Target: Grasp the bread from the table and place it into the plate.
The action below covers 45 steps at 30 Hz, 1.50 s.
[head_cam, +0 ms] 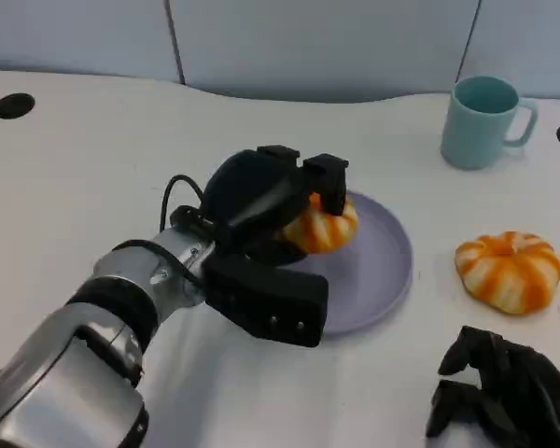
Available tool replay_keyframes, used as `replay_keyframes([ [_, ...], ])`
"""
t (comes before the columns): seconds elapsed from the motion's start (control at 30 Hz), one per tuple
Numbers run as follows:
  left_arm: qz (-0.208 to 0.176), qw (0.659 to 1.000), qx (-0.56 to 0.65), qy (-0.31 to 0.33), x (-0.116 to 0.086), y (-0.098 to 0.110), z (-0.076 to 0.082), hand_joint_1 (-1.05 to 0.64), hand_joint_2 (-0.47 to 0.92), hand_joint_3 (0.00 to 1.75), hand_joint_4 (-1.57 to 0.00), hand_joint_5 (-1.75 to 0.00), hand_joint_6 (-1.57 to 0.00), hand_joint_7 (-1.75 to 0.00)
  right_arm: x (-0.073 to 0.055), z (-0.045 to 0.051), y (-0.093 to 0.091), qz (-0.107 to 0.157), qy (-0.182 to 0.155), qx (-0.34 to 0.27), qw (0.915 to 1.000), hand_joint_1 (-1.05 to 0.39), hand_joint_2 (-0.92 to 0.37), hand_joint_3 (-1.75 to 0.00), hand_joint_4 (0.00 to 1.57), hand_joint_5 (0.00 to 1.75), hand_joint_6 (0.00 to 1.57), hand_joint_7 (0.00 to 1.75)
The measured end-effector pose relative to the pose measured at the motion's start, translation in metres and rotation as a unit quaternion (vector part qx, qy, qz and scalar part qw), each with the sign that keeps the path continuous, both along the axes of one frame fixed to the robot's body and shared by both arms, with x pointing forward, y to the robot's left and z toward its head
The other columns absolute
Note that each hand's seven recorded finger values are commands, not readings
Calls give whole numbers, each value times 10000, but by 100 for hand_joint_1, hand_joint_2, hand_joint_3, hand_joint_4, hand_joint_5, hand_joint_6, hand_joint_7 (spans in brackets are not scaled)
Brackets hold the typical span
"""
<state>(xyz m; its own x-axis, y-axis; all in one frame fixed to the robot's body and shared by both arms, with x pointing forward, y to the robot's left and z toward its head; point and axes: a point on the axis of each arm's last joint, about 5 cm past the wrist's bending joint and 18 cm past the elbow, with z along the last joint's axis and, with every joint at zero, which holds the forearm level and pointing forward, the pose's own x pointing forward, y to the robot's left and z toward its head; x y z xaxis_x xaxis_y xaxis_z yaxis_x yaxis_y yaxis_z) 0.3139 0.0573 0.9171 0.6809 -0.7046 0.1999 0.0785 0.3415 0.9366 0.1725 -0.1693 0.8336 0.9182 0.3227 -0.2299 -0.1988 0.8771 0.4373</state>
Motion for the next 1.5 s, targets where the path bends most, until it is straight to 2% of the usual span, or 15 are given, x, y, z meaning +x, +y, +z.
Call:
replay_keyframes([
  [0.07, -39, 10000, 24, 52, -1, -2, 3, -20, 55, 112, -92, -175, -75, -175, -1, -2, 0, 1, -7, 1, 10000, -43, -92, -47, 120, 115, 109, 109],
  [0.13, -62, 9999, 25, 151, 0, -4, 9, -27, 75, 62, -77, -146, -71, -118, -1, -4, -1, 1, -13, 1, 10000, -43, -92, -47, 119, 115, 110, 108],
  [0.17, -88, 9996, -1, 283, 3, -4, 20, -28, 81, 51, -75, -142, -72, -109, -1, -4, -1, 1, -13, 2, 10000, -43, -92, -47, 119, 115, 110, 108],
  [0.23, -163, 9986, 13, 508, 7, -6, 38, -27, 89, 29, -62, -108, -57, -55, -2, -4, -1, -1, -16, 2, 10000, -43, -92, -47, 119, 115, 109, 108],
  [0.27, -190, 9978, 42, 628, 9, -8, 44, -26, 91, 23, -55, -114, -56, -39, -4, -5, 0, -3, -20, 2, 10000, -43, -92, -48, 118, 115, 109, 108],
  [0.33, -241, 9963, 171, 808, 12, -9, 48, -26, 92, 17, -43, -133, -53, -18, -9, -7, 3, 0, -32, 2, 10000, -43, -92, -48, 118, 115, 110, 108],
  [0.4, -257, 9951, 252, 923, 16, -8, 51, -26, 92, 16, -39, -136, -51, -12, -11, -8, 4, 11, -39, 9, 10000, -44, -92, -48, 118, 115, 110, 108],
  [0.43, -259, 9946, 253, 970, 18, -6, 55, -29, 92, 15, -36, -117, -49, -9, -11, -8, 4, 15, -40, 12, 10000, -43, -92, -47, 118, 115, 110, 108],
  [0.53, -257, 9936, 231, 1075, 24, -1, 64, -30, 92, 14, -35, -103, -48, -6, -17, 1, 9, -5, -11, -4, 10000, -43, -92, -47, 119, 115, 110, 109],
  [0.57, -261, 9934, 236, 1093, 25, 0, 65, -35, 92, 15, -23, -85, -43, -3, -20, 5, 12, -8, 3, -9, 10000, -43, -92, -47, 119, 115, 110, 109],
  [0.67, -242, 9919, 367, 1193, 30, 4, 63, -41, 92, 17, -13, -67, -38, -1, -23, 7, 18, -6, 10, -11, 10000, -44, -92, -46, 118, 115, 110, 109],
  [0.9, -166, 9874, 693, 1414, 45, 19, 60, -50, 92, 14, -3, -58, -30, 0, -24, 4, 20, 4, -8, -9, 10000, -43, -92, -49, 117, 116, 109, 110],
  [1.2, -79, 9847, 905, 1486, 77, 96, 79, -58, 92, 18, 0, -45, -25, 0, -26, -2, 19, 6, -21, 5, 10000, -43, -92, -46, 118, 116, 109, 109],
  [1.5, -112, 9873, 175, 1573, 119, 259, 172, -58, 92, 19, -1, -44, -27, -1, -22, -1, 20, 0, -25, -6, 10000, -43, -92, -46, 118, 116, 110, 108],
])
